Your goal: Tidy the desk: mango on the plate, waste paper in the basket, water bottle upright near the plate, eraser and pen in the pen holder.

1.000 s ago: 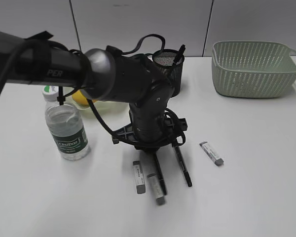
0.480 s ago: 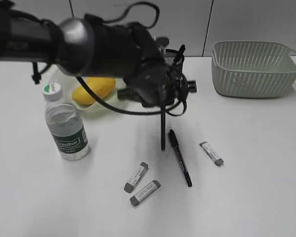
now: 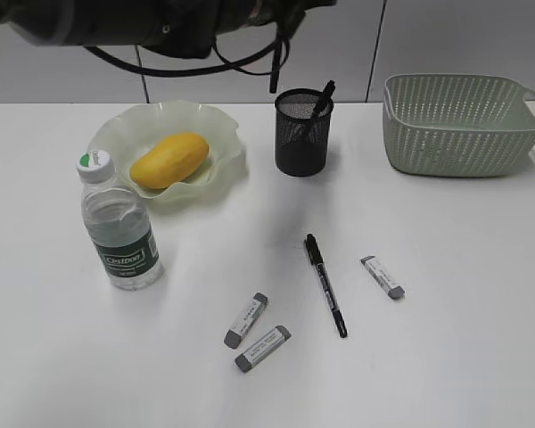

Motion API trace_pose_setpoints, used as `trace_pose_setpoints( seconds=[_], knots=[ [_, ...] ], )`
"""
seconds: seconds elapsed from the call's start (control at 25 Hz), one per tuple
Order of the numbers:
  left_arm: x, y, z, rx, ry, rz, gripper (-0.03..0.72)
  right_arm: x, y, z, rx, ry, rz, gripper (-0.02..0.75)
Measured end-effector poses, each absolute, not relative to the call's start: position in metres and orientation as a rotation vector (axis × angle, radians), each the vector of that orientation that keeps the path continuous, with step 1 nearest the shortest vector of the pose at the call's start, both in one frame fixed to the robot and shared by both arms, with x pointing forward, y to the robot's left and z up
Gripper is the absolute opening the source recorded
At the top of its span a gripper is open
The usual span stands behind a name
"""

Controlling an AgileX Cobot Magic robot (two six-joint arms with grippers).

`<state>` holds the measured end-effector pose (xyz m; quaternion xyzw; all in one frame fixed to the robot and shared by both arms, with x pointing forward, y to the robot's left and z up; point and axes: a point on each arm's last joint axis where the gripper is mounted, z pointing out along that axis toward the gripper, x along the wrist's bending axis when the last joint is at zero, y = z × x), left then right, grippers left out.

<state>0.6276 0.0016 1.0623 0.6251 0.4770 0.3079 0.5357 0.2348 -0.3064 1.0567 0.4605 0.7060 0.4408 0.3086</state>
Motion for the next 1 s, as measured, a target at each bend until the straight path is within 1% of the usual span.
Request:
trace_pose_setpoints(
  seconds=[0.12,0.28,0.4,0.72,1.0],
  knots=[
    [0.645,0.006,1.062,1.451,1.153,0.730,0.114,0.235,-0.306,1.057,1.217,1.866,1.165,0.351],
    [0.653,-0.005,1.063,1.444,1.114,0.693,0.114,0.235,-0.306,1.057,1.217,1.866,1.165,0.349],
    [0.662,-0.013,1.058,1.438,1.105,0.691,0.114,0.235,-0.306,1.057,1.217,1.866,1.165,0.340],
    [0.686,-0.035,1.023,1.436,1.107,0.696,0.114,0.235,-0.306,1.057,1.217,1.866,1.165,0.300],
    [0.695,-0.046,0.988,1.473,1.121,0.688,0.114,0.235,-0.306,1.057,1.217,1.866,1.165,0.297]
  ],
)
